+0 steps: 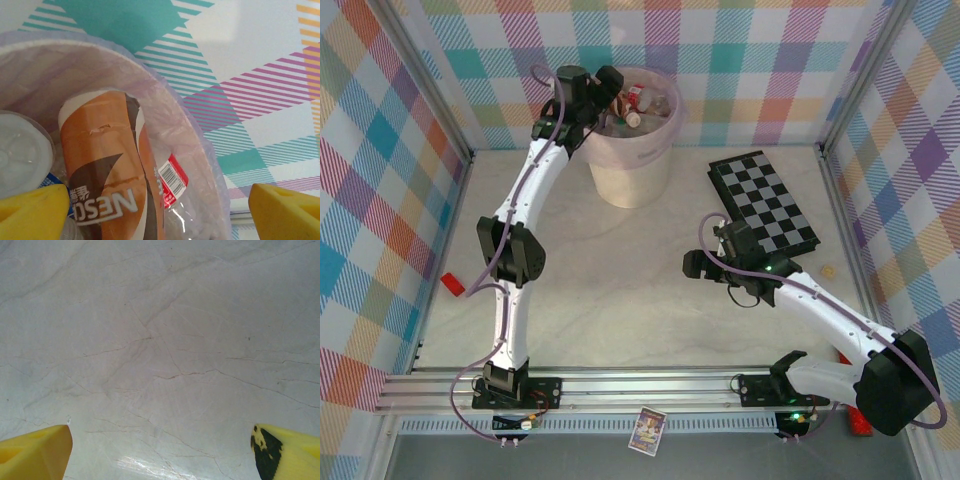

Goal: Put the plastic bottles in the bin

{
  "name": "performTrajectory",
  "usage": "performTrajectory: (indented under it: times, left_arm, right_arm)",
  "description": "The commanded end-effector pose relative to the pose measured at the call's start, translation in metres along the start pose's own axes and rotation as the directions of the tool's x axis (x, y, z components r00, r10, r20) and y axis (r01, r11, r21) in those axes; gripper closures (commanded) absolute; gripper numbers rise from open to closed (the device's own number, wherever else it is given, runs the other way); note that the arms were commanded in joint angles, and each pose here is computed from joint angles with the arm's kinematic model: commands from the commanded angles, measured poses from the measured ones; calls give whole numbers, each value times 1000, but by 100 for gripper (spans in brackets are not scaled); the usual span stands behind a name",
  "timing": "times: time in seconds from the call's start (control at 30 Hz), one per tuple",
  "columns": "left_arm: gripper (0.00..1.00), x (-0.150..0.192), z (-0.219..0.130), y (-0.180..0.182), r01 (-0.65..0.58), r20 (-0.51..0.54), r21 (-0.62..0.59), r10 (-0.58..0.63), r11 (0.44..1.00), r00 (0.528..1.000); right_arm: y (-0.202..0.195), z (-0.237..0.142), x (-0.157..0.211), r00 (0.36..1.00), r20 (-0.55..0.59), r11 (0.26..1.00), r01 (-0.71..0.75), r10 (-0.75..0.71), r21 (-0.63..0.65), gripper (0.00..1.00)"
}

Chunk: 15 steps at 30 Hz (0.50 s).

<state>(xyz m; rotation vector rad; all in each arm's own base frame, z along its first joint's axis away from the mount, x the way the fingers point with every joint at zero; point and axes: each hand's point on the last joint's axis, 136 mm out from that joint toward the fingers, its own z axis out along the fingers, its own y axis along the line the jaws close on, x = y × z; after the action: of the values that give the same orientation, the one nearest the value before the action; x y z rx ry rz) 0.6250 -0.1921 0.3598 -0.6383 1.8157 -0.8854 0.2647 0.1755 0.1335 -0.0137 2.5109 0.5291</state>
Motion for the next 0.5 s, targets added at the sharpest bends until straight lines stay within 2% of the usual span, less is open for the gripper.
performTrajectory:
  times: [0.0, 0.1, 0.3, 0.47]
  left_arm:
    - [8, -41, -56, -44, -130, 124, 13, 127, 991, 984]
    - [9, -51, -72, -50, -186, 164, -8, 184, 983, 969]
    - [9, -48, -87, -61, -259, 149, 14, 254, 966, 956]
    - [7, -45, -112, -68, -349, 142, 43, 340, 936, 929]
  right_arm:
    - [2, 0, -6, 1000, 10, 1000, 2, -2, -2, 8]
    - [3, 2, -6, 1000, 9, 1000, 1, -1, -7, 8]
    - [6, 1, -10, 1000, 15, 1000, 6, -5, -13, 8]
    - [6, -13, -29, 995, 64, 997, 73, -75, 32, 8]
